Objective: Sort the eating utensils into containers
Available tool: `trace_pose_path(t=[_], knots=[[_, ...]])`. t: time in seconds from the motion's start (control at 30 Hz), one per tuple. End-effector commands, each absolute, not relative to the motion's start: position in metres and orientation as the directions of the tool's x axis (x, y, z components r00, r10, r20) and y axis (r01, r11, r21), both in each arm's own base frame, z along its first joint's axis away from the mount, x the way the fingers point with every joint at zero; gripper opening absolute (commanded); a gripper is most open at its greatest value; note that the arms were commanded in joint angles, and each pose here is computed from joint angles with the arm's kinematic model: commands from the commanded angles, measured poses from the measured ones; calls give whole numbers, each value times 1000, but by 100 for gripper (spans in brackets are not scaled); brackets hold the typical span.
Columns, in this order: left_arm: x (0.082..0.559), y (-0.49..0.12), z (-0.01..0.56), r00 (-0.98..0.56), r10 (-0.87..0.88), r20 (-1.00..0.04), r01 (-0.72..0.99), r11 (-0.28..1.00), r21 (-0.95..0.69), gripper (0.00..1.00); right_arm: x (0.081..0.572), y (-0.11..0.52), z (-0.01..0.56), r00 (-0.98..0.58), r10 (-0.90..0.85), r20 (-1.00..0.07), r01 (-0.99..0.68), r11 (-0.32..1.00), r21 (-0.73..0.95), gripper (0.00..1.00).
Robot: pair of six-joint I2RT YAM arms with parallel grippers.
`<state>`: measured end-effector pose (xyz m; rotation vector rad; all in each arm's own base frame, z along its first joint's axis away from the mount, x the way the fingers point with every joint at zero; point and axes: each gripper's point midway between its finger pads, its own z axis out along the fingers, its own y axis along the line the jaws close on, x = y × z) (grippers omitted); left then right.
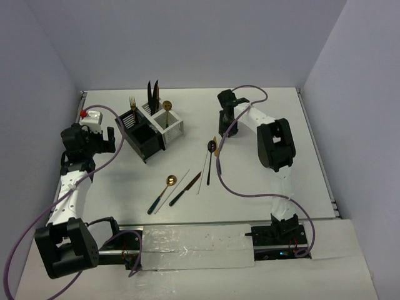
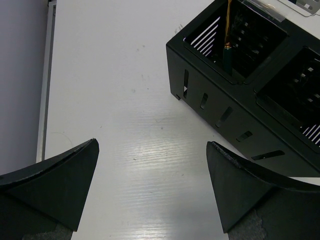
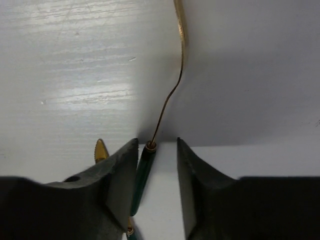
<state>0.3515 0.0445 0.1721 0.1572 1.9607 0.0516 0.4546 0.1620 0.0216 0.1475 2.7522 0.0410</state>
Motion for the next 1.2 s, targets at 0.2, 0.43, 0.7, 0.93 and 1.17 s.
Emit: trace_pose_path(t=[0.2, 0.43, 0.7, 0.93, 1.17], knots=[[341, 60, 195, -344, 178, -922, 14, 983, 185, 99, 453, 148, 27, -914, 85, -397, 77, 996, 36, 0], [317, 52, 198, -358, 207, -911, 51, 978, 202, 99, 462, 138, 88, -816, 30, -577, 18, 1000, 26, 0], [311, 16, 238, -315, 200, -928, 229, 965, 130, 99, 416, 185, 260, -277, -3, -961, -244, 967, 68, 0], [306, -14, 263, -286, 172, -943, 376, 925, 54, 99, 350, 275, 390, 193, 223, -956, -526, 846, 91, 0], [319, 41, 233, -372, 132, -919, 74, 991, 112, 99, 391, 418, 430, 185, 395, -900, -648, 737, 190, 0]])
